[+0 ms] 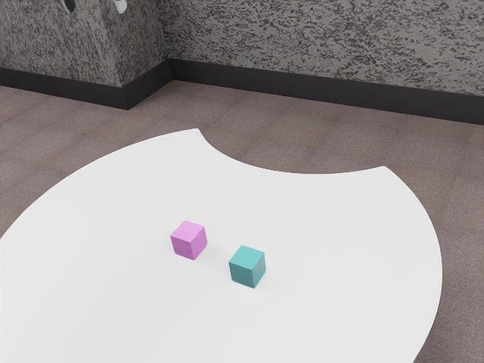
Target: Pick up the blue block with one arm, and put the blue block on the pink block with one arm
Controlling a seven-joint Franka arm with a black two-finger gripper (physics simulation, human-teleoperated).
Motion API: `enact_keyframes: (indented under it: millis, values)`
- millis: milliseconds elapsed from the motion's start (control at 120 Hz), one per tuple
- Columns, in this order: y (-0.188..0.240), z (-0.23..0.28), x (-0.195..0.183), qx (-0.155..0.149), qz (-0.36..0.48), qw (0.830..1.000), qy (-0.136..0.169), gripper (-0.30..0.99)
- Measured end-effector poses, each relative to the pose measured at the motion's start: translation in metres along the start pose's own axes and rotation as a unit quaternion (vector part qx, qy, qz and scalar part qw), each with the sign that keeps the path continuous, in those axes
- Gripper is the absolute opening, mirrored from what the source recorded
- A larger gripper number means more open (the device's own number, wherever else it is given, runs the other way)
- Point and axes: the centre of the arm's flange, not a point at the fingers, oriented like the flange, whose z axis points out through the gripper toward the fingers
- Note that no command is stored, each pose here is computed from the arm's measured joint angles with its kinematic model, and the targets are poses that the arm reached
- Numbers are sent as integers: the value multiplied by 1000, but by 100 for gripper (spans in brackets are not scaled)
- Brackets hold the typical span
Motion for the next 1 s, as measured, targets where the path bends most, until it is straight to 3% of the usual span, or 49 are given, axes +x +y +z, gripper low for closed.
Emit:
enact_keyframes:
  millis: [108,167,317,508,608,700,783,900,1000]
  values:
    - [20,0,-7,-6,23,1000,-5,69]
    - [23,17,-5,1,26,999,-24,69]
    - [6,38,5,16,9,999,-49,69]
    - [-19,127,17,51,-18,990,-133,69]
    - [-20,168,-36,83,-14,984,-158,69]
    - [-17,190,-98,91,-5,983,-157,69]
    - [-27,226,-151,86,-17,980,-178,69]
    - [32,269,-167,49,19,979,-199,69]
    - [84,302,-150,27,33,978,-204,69]
